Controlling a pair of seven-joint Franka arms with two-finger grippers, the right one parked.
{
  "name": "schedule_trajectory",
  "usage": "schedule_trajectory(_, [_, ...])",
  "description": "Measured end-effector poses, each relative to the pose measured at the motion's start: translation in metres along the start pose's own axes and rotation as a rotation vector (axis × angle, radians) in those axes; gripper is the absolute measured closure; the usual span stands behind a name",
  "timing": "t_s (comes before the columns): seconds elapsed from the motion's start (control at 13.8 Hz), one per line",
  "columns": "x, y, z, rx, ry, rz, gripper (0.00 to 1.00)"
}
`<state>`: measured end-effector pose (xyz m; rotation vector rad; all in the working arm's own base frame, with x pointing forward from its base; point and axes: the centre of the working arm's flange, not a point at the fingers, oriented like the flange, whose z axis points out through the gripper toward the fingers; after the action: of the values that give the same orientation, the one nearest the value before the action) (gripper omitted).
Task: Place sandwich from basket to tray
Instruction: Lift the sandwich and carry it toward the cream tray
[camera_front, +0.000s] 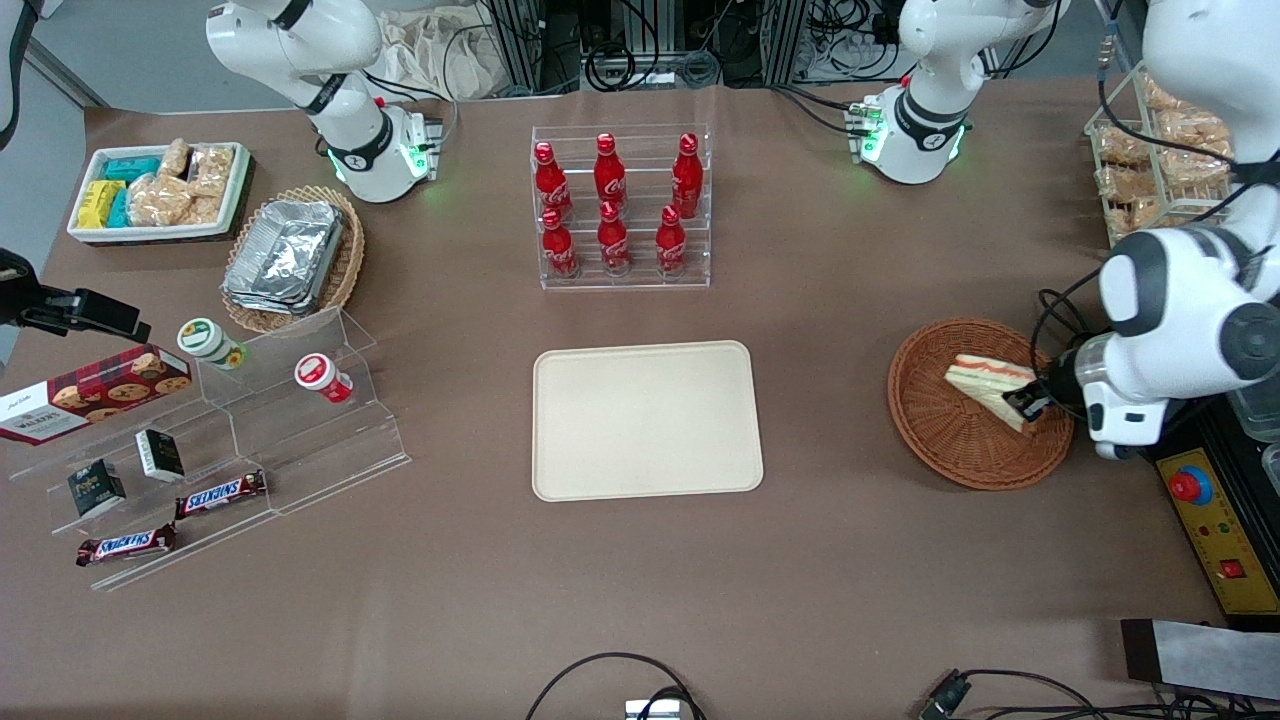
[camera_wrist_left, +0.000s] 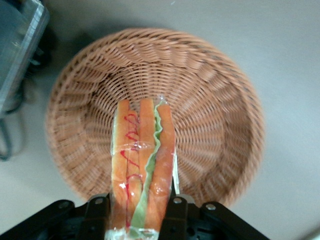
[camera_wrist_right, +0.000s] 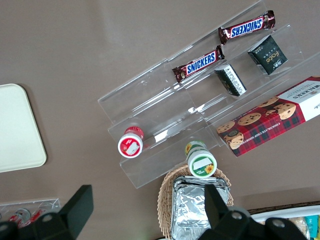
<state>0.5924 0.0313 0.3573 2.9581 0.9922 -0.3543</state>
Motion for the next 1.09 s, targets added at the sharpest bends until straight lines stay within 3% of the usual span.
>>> schedule_trajectory(0.15, [-0.008, 0.01, -0.073, 0.008, -0.004, 0.085, 0.8])
schedule_trajectory(0.29, [-0.035, 0.036, -0.129, 0.019, 0.015, 0.173, 0.8])
schedule_trajectory(0.51, [-0.102, 0.106, -0.155, 0.067, 0.068, 0.354, 0.8])
schedule_trajectory(0.65, [-0.152, 0.159, -0.144, 0.086, 0.075, 0.48, 0.8])
schedule_trajectory(0.87, [-0.214, 0.249, -0.08, 0.121, 0.045, 0.642, 0.8])
schedule_trajectory(1.09, [-0.232, 0.317, -0.001, 0.106, 0.025, 0.675, 0.8])
